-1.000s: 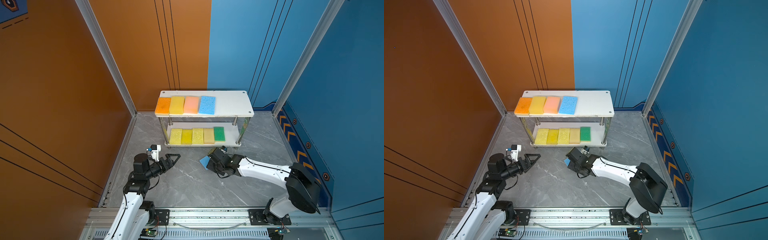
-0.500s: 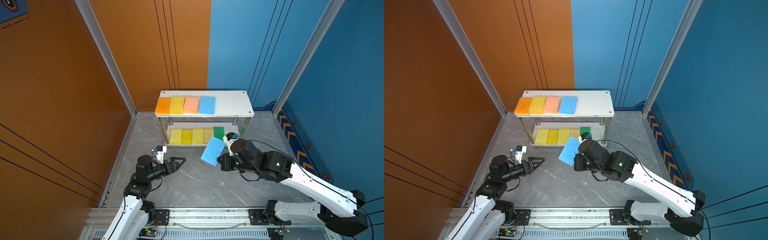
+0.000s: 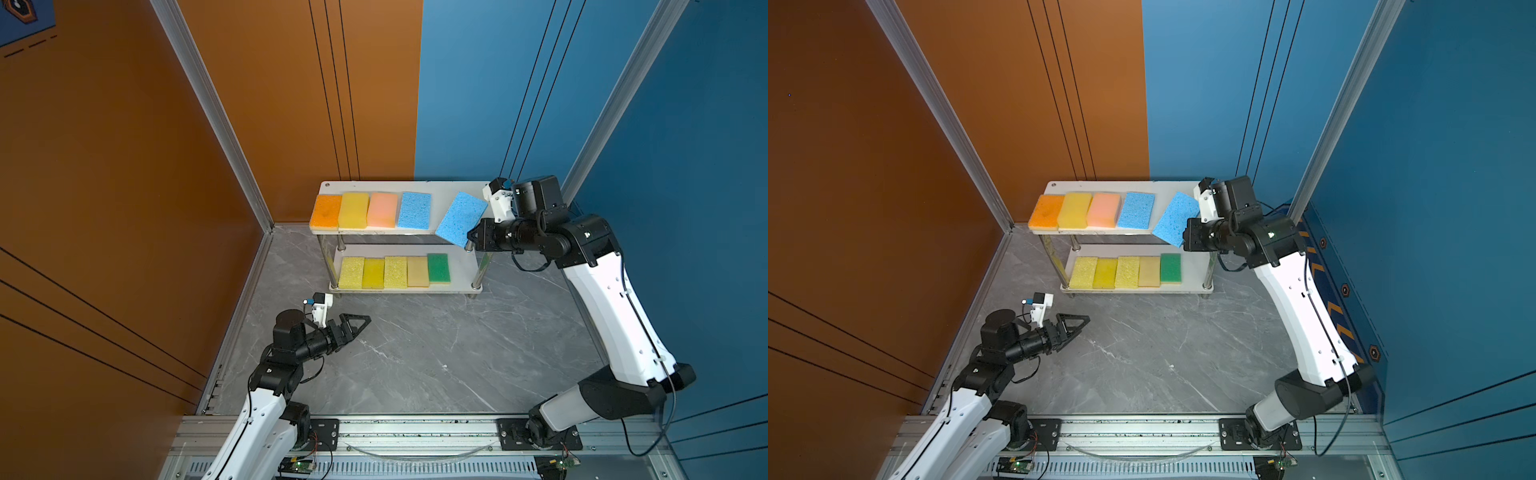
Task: Place and organize the cleaning sponges onto the shelf
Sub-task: 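Lift the second blue sponge onto the top shelf beside the first, then push the second blue sponge against the first with the right gripper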
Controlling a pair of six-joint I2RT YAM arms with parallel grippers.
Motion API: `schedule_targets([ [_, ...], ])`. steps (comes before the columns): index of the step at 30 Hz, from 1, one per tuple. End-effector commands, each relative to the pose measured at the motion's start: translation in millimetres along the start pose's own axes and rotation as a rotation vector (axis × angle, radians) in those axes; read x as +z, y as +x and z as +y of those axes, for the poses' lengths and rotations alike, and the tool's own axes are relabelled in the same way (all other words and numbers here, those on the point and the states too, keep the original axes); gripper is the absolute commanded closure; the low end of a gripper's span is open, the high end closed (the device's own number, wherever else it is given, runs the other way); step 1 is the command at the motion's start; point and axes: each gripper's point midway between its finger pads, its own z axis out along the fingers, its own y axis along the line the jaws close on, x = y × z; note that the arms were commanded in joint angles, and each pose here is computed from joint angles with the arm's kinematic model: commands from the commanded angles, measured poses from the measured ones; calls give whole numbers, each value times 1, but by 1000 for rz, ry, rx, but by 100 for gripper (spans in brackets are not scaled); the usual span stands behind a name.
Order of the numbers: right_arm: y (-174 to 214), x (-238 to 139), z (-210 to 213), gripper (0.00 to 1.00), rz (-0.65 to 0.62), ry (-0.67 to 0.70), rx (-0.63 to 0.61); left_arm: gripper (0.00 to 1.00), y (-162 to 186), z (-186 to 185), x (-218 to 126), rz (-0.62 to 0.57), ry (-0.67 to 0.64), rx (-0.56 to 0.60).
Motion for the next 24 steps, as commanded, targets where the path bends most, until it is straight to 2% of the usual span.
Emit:
schedule_targets([
  [1,5,8,8,100,97,-67,-59,4,-5,-4,-2,-1,2,17],
  [6,-15,19,-8,100,96,-73,-21,4,-9,0,-3,1,-6,3],
  [7,-18,20,-9,89,95,-89,-8,4,-10,1,-3,1,-7,1],
  [9,-24,19,-22,50,82,-72,24,4,-10,3,-3,5,-9,-4],
  [10,-26,18,-26,41,75,-65,29,4,-11,3,-4,3,-10,-4],
  [11,-28,17,-30,36,70,-56,34,4,-11,4,-4,2,-12,-6],
  [19,-48,8,-22,35,-49,-94,72,4,-13,6,-5,-10,-15,-15],
  [24,-56,24,-22,34,-56,-118,110,4,-12,5,-7,-14,-18,-16],
])
